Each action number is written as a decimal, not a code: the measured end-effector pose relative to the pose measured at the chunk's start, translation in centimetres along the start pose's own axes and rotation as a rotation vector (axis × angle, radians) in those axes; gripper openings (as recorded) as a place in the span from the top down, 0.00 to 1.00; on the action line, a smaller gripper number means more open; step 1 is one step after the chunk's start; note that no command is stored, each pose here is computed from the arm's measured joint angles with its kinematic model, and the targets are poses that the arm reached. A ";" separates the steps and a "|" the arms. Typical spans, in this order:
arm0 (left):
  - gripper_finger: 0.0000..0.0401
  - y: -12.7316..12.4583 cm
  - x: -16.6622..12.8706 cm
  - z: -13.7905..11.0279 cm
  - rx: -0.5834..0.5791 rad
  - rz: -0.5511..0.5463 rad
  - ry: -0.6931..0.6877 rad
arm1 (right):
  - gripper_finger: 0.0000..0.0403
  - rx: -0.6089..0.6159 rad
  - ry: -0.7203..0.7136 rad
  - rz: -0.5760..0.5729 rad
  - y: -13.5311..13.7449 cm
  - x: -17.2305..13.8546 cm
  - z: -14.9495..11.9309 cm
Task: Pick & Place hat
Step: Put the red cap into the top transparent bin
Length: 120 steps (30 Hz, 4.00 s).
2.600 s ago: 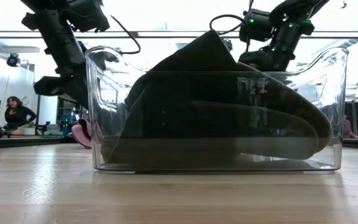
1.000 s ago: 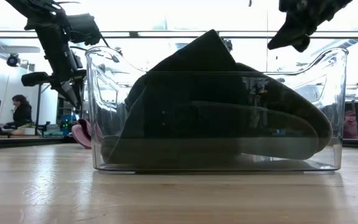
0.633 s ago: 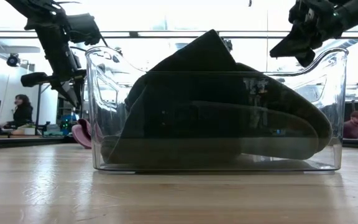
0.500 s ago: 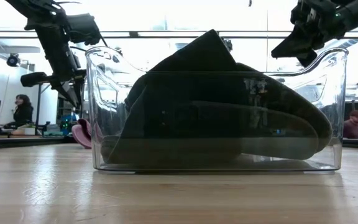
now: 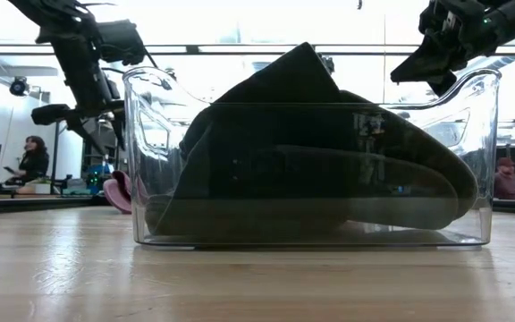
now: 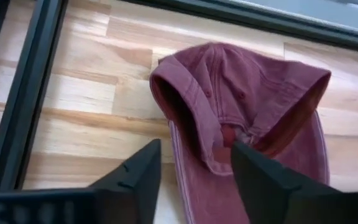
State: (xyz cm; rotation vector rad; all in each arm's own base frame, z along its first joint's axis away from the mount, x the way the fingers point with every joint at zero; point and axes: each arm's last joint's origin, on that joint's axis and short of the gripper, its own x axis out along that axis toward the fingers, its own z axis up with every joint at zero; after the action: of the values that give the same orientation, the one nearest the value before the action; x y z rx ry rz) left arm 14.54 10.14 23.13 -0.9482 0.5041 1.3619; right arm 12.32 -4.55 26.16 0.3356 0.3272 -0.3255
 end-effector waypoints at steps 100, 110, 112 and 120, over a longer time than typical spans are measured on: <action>0.98 -1.0 -6.9 1.9 -0.345 -0.567 -0.203 | 0.81 0.084 -0.159 0.291 1.2 5.6 4.2; 0.98 -5.4 -7.0 -0.3 -0.377 -0.647 -0.267 | 0.48 0.017 -0.137 0.297 2.0 9.7 8.4; 0.98 -6.2 -6.9 -0.4 -0.370 -0.637 -0.273 | 0.44 0.037 -0.133 0.272 2.1 10.6 9.4; 0.98 -9.2 -7.2 -0.2 -0.317 -0.625 -0.279 | 0.38 0.017 0.003 0.201 2.4 14.3 12.2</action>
State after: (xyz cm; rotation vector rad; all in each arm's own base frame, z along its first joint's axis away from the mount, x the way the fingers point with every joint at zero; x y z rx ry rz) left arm 22.03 6.31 31.20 -1.0357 -0.2229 0.9838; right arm 29.12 -10.56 32.47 0.3829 0.2915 -0.1309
